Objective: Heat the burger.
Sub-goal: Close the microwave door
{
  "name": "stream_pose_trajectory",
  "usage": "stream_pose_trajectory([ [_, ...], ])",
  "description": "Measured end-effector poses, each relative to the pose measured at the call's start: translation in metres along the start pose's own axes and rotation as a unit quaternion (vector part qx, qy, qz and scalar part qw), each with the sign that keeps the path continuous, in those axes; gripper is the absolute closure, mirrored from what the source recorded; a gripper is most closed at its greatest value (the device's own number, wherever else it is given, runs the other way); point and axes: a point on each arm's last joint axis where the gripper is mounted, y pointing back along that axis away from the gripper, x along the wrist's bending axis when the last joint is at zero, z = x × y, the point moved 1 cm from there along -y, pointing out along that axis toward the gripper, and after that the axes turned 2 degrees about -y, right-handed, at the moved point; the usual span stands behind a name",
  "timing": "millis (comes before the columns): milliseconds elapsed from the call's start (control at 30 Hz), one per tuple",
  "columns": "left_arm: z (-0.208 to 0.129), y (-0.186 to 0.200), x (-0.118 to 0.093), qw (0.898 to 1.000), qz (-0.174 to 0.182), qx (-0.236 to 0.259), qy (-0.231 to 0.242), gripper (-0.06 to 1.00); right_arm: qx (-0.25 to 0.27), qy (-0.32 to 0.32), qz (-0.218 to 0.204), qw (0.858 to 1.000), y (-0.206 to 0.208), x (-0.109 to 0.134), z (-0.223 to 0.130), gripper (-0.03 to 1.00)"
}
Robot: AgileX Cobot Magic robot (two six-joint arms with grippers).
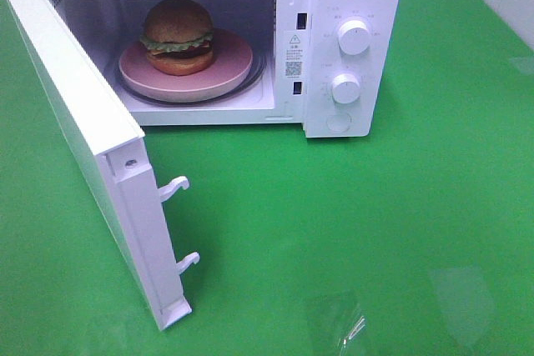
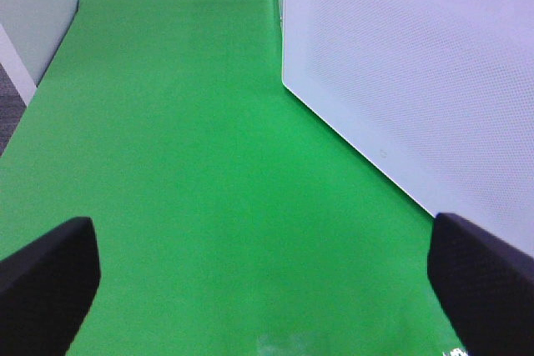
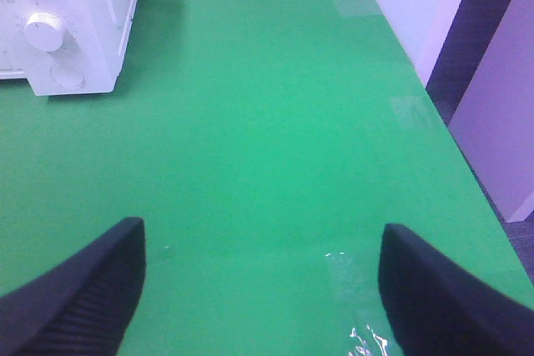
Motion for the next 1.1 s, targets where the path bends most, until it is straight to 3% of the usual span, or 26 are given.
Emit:
stream_pose_trajectory([
  [300, 0.0000, 0.0000, 0.0000, 1.000, 0.000, 0.000, 0.000, -0.05, 0.003, 0.013, 0.031, 0.999, 0.0006, 0.0061, -0.0010, 0.21],
  [1100, 0.0000, 0.0000, 0.0000, 1.000, 0.000, 0.000, 0.000, -0.05, 0.003, 0.018, 0.031, 0.999, 0.0006, 0.0062, -0.0010, 0.21],
])
